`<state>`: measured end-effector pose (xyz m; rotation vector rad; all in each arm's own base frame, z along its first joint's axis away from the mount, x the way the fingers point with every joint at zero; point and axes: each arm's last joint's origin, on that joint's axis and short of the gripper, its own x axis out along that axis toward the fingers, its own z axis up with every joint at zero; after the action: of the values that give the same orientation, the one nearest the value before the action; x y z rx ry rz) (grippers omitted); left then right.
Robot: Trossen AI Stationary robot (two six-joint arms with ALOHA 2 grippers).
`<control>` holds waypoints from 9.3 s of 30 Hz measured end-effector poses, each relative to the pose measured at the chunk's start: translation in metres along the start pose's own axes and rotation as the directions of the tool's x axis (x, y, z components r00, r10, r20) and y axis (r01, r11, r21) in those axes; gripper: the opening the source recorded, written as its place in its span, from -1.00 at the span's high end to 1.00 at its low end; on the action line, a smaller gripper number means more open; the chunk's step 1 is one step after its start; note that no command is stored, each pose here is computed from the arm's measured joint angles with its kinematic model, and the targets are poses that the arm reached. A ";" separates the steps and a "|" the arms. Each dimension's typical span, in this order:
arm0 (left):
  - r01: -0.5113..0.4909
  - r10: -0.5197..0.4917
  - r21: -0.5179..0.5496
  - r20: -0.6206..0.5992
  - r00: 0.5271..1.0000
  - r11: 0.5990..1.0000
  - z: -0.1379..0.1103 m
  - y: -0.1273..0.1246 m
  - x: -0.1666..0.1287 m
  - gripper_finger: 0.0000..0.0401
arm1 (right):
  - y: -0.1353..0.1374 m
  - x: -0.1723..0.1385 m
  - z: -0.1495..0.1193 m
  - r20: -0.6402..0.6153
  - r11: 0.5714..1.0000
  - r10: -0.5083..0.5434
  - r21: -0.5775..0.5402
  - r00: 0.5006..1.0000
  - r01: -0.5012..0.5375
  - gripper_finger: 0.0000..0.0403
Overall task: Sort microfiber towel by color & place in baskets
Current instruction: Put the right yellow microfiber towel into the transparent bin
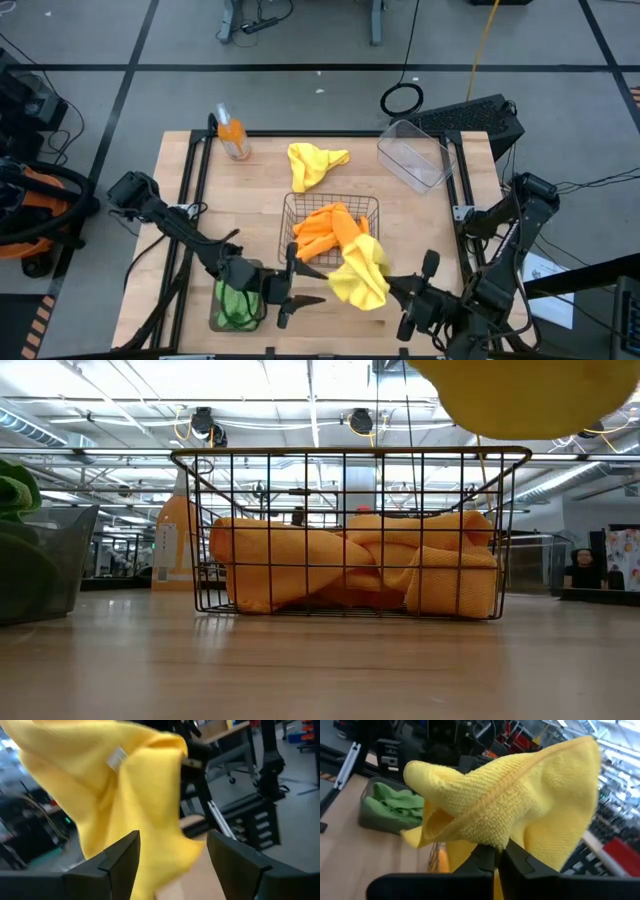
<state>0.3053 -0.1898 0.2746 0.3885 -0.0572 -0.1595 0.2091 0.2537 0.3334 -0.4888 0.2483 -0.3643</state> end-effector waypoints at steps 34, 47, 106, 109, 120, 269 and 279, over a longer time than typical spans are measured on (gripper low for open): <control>-0.161 0.143 0.462 0.075 0.987 0.872 0.005 -0.018 0.000 -0.79 | -0.012 0.100 0.034 0.300 0.859 0.485 0.014 0.822 -0.512 1.00; -0.128 0.076 0.357 0.156 0.985 0.925 0.003 -0.004 0.007 -0.61 | -0.015 0.106 0.035 0.328 0.829 0.510 0.060 0.795 -0.557 1.00; -0.219 0.206 -0.056 -0.176 0.963 0.974 0.003 0.025 -0.012 0.92 | 0.043 0.156 -0.008 0.006 0.852 -0.291 -0.452 0.957 0.263 -0.98; -0.195 0.183 -0.060 -0.166 0.969 0.979 0.005 0.023 -0.013 0.90 | 0.045 0.156 -0.012 -0.017 0.860 -0.297 -0.440 0.955 0.259 -0.96; -0.125 0.114 -0.079 -0.127 0.985 0.989 0.012 0.021 -0.018 0.88 | 0.051 0.157 -0.025 -0.061 0.894 -0.281 -0.379 0.958 0.239 -0.85; -0.074 0.045 -0.063 -0.371 0.927 0.995 -0.008 0.065 -0.030 -0.22 | -0.297 0.124 -0.287 -0.885 0.897 0.018 0.220 0.464 0.384 -0.52; -0.060 0.030 -0.070 -0.369 0.929 0.996 -0.008 0.065 -0.030 -0.22 | -0.324 0.115 -0.263 -0.874 0.883 0.124 0.313 0.470 0.349 -0.51</control>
<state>0.2853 -0.1225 0.2908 0.3316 0.3104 -0.0409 0.1389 -0.1658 0.2536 0.2265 1.1432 -0.7894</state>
